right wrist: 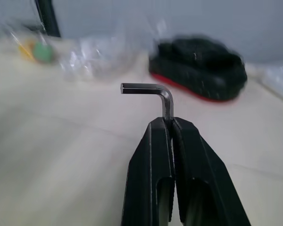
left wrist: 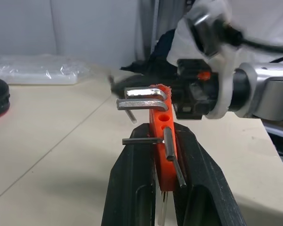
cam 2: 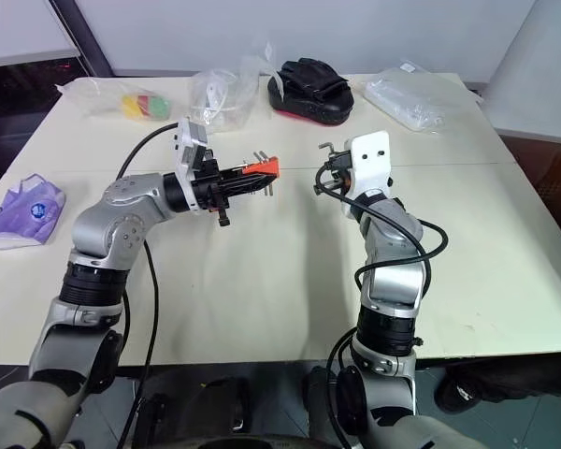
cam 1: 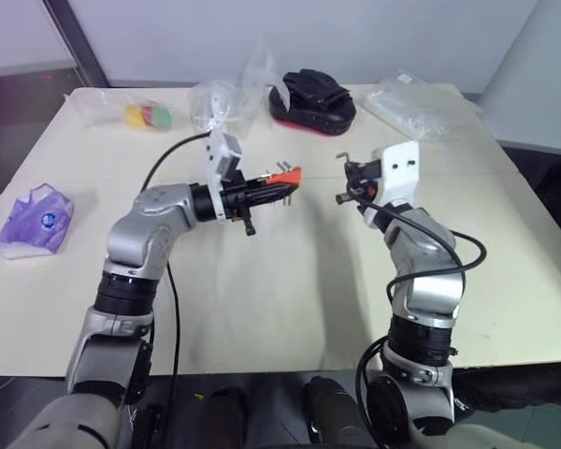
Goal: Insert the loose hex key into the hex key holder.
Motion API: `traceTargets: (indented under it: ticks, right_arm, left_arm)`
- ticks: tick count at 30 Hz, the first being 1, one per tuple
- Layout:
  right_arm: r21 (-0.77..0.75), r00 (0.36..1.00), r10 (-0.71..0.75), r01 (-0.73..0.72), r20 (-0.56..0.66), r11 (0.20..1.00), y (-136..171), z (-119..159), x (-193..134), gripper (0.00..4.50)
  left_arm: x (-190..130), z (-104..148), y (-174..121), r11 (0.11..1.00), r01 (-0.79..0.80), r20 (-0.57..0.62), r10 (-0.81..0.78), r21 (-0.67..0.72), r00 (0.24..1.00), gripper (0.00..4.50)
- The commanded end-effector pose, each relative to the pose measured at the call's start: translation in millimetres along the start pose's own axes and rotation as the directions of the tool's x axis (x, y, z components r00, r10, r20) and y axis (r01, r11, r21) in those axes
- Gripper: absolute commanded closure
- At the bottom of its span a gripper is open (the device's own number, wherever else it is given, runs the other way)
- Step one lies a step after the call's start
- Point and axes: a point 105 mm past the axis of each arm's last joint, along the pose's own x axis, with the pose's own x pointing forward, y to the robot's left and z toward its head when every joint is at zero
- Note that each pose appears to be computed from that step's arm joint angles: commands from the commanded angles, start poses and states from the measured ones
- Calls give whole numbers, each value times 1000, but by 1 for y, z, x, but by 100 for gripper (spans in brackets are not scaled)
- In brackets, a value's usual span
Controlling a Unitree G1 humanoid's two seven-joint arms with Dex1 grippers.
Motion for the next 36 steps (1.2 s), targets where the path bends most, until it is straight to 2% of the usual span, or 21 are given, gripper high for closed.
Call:
traceTargets:
  ticks: [1, 7, 13, 27, 36]
  right_arm:
    - [-51, 980, 86, -78, 180, 996, 17, 33, -3, 446]
    - [-113, 929, 239, -215, 282, 970, 45, 48, -14, 446]
    - [-106, 896, 297, -277, 330, 955, 57, 58, -20, 446]
    - [-110, 851, 323, -305, 415, 946, 68, 90, -20, 446]
    - [-87, 857, 330, -323, 396, 943, 72, 84, -23, 446]
  left_arm:
    - [4, 19, -1, 998, 11, 42, -13, 66, 999, 450]
    - [7, 22, 0, 998, 17, 50, -21, 64, 999, 450]
    - [10, 23, 1, 998, 24, 54, -28, 62, 998, 450]
    - [12, 16, -1, 997, 50, 27, -51, 50, 998, 450]
    - [11, 18, 3, 998, 30, 32, -32, 54, 999, 450]
